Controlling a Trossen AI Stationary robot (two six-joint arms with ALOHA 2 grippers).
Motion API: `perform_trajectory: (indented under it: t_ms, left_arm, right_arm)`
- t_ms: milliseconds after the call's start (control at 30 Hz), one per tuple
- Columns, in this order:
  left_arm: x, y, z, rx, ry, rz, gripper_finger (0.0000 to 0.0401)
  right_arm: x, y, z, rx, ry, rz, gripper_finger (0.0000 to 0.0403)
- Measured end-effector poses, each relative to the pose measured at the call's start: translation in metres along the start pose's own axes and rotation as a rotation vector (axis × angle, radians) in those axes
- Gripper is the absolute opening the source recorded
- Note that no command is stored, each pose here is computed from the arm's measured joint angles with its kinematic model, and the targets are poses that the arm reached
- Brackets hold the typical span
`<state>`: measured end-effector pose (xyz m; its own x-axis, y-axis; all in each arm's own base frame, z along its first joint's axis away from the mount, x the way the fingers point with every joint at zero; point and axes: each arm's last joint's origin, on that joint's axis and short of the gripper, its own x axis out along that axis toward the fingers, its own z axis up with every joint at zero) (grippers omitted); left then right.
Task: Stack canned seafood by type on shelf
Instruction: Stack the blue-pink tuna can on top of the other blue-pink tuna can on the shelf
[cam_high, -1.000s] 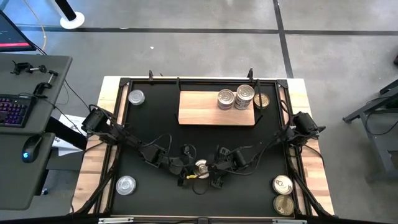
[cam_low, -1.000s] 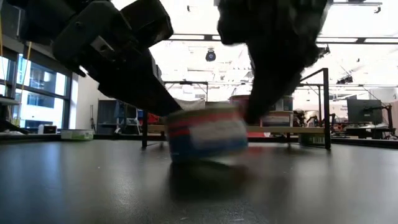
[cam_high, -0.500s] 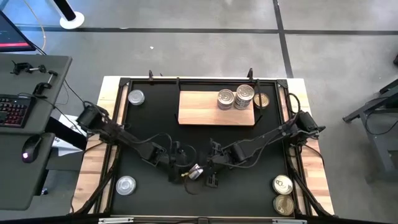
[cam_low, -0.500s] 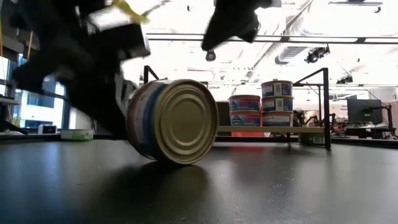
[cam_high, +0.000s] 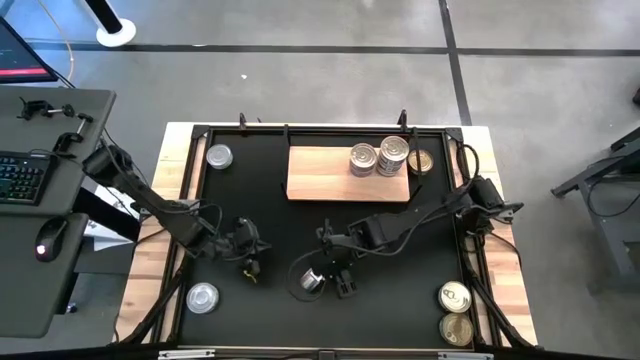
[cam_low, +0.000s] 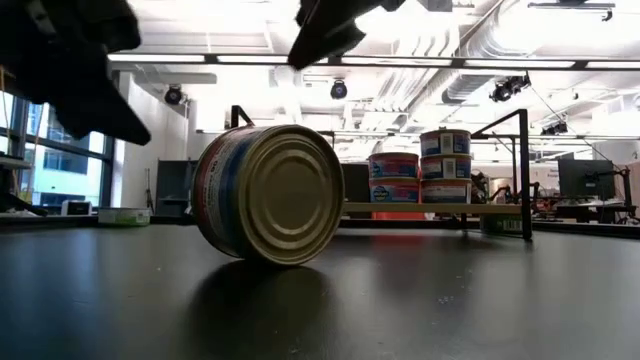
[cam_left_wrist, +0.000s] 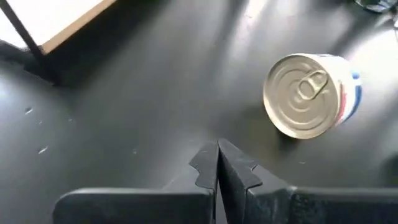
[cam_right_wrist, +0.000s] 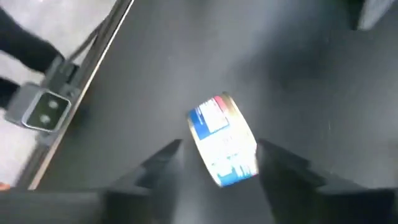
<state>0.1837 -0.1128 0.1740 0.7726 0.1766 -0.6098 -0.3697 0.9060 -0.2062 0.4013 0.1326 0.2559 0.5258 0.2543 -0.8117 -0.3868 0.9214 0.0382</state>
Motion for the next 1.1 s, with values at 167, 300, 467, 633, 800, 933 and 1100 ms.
perform_trajectory:
  t_ms: [167, 300, 467, 633, 800, 933, 1100]
  left_arm:
    - [-0.001, -0.002, -0.002, -0.054, -0.037, 0.01, 0.0]
    - [0.003, -0.004, -0.004, -0.096, -0.04, 0.022, 0.0]
    - [0.01, -0.005, -0.008, -0.13, -0.035, 0.037, 0.0]
    - [0.016, -0.008, -0.012, -0.147, -0.032, 0.038, 0.0]
    - [0.023, -0.01, -0.013, -0.159, -0.047, 0.047, 0.0]
    - [0.031, -0.006, -0.016, -0.15, -0.023, 0.077, 0.0]
    - [0.044, -0.001, -0.019, -0.149, 0.022, 0.115, 0.0]
  right_arm:
    - [0.019, -0.002, -0.004, -0.124, 0.036, -0.022, 0.0293]
    - [0.035, -0.003, -0.01, -0.191, 0.075, -0.015, 0.0306]
    - [0.057, -0.004, -0.018, -0.269, 0.13, -0.011, 0.0307]
    - [0.066, -0.007, -0.022, -0.273, 0.16, -0.062, 0.0299]
    - [0.061, -0.007, -0.019, -0.245, 0.166, -0.109, 0.0218]
    - [0.042, -0.006, -0.008, -0.197, 0.193, -0.119, 0.0169]
    - [0.008, -0.007, -0.006, -0.194, 0.314, -0.139, 0.0169]
